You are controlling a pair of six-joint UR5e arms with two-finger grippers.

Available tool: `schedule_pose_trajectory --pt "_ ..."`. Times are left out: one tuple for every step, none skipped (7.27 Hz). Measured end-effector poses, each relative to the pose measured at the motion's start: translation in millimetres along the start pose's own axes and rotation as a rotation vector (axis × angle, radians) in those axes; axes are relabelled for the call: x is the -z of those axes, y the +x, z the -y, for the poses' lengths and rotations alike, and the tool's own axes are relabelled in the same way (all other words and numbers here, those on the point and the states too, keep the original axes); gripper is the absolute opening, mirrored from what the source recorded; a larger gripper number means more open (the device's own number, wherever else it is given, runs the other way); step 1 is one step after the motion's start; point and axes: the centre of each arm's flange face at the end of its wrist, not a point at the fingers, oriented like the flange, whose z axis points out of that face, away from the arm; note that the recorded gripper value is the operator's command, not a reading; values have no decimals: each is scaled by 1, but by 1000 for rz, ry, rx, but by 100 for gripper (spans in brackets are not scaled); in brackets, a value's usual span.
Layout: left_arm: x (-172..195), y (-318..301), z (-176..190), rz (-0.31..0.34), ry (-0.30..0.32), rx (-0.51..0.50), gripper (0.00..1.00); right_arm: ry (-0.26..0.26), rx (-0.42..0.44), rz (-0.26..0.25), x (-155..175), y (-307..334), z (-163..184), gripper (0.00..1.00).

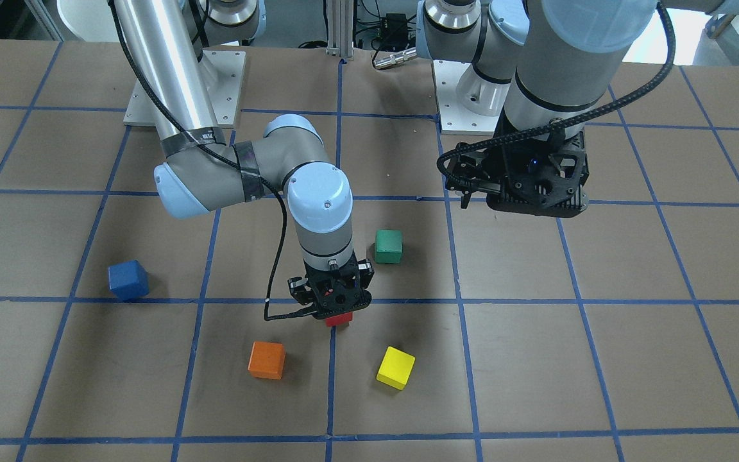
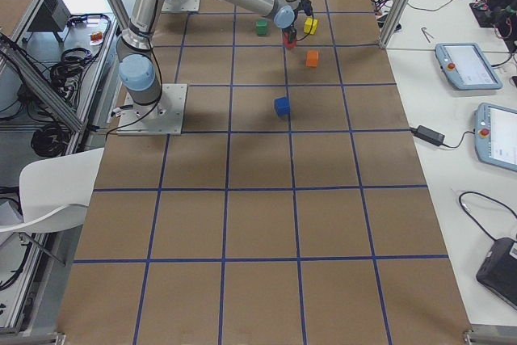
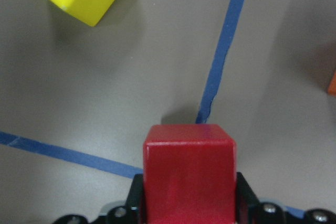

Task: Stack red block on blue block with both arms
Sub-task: 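Close the right gripper on the red cube and lift it, then carry the red cube with the right gripper over the blue cube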

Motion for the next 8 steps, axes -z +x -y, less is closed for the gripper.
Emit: schedule_pose_trajectory --pt "-1 0 -1 -1 -2 -1 100 -7 -18 -7 21 12 -2 0" --pt "-1 1 -2 -3 -3 -1 100 -21 -57 -15 44 37 -4 0" --pt "-1 1 -3 -5 -3 0 100 -47 -119 -23 67 78 -8 0" --pt "-1 1 -4 -7 -2 4 100 -72 -162 -27 92 123 -16 0" --pt "0 -1 -5 -8 0 7 100 -90 -160 -28 108 164 -34 0" --pt "0 -2 -5 -9 2 9 100 -104 -135 -24 111 197 -58 0" --pt "1 -3 -5 -10 5 12 100 -103 -101 -21 108 230 -81 0" --pt "2 -4 -5 -11 12 13 100 -93 -63 -21 102 263 -100 0"
